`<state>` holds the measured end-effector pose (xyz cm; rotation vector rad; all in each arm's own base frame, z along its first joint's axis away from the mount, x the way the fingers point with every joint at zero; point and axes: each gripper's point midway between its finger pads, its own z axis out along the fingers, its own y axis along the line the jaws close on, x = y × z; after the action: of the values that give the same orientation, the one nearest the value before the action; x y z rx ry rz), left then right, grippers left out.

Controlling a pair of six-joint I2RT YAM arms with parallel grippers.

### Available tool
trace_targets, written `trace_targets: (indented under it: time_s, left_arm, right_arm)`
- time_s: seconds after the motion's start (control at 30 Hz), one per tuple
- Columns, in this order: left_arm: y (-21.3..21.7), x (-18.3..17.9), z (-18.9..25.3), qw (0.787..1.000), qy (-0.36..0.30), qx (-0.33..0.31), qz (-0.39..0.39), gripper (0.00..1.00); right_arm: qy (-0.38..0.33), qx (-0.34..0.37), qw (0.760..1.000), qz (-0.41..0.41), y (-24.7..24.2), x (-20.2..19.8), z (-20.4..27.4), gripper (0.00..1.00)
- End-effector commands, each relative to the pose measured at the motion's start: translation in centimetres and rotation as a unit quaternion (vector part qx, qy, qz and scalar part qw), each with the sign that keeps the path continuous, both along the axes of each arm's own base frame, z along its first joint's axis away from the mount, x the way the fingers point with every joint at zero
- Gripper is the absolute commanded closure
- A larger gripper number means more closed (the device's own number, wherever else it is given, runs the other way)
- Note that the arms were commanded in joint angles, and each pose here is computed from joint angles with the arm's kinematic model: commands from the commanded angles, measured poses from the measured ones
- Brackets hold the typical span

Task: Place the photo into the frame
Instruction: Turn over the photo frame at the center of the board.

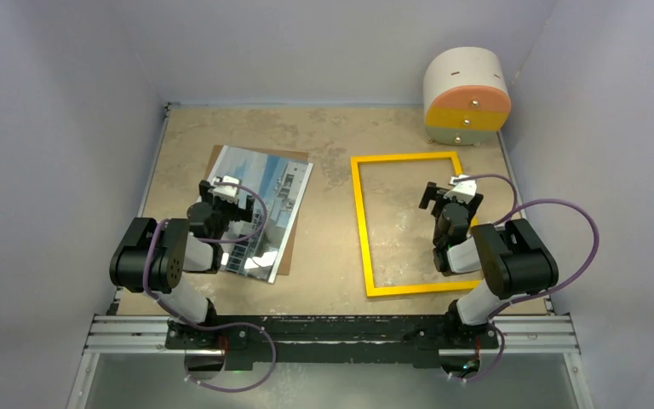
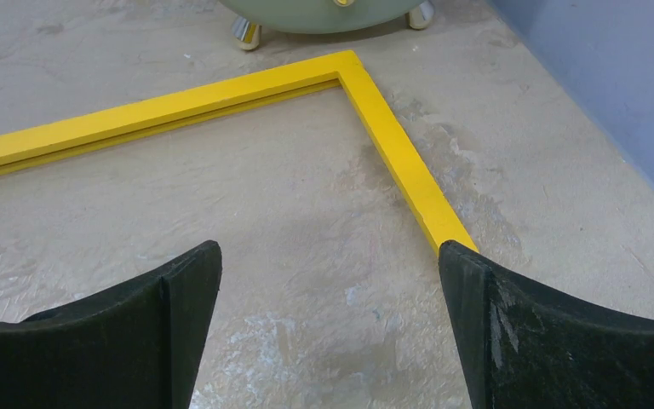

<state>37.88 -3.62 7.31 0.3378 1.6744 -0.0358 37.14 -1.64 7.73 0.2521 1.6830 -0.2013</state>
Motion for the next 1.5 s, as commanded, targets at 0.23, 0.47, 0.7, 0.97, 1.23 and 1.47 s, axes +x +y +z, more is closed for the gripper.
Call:
trace_targets:
  time_s: [0.23, 0.47, 0.7, 0.97, 1.23, 1.47]
  left_arm:
    - [0.1, 0.6, 1.3, 1.000, -0.023, -0.005, 0.003, 0.00]
    - [0.8, 2.1, 2.2, 1.000, 0.016, -0.018, 0.017, 0.00]
    - [0.1, 5.4, 6.2, 0.994, 0.106, 0.008, -0.020, 0.00]
    - [-0.4, 5.9, 7.3, 0.982, 0.181, 0.017, -0.045, 0.00]
    - [-0.2, 5.2, 9.1, 0.978, 0.200, 0.028, -0.045, 0.00]
    - [0.2, 4.4, 8.4, 0.973, 0.226, 0.037, -0.040, 0.01]
  right_arm:
    - [-0.031, 0.008, 0.999, -0.005, 0.0, 0.5, 1.6, 0.01]
    - [-0.030, 0.028, 0.999, -0.018, -0.7, 0.4, 1.4, 0.01]
    - [-0.028, 0.001, 0.999, -0.025, -0.6, 0.7, 4.0, 0.01]
    - [0.023, 0.202, 0.979, 0.018, 3.3, 2.4, 6.9, 0.01]
    - [0.178, 0.345, 0.908, 0.157, 11.3, 3.5, 4.6, 0.01]
    - [0.231, 0.251, 0.921, 0.186, 15.3, 3.7, 3.3, 0.01]
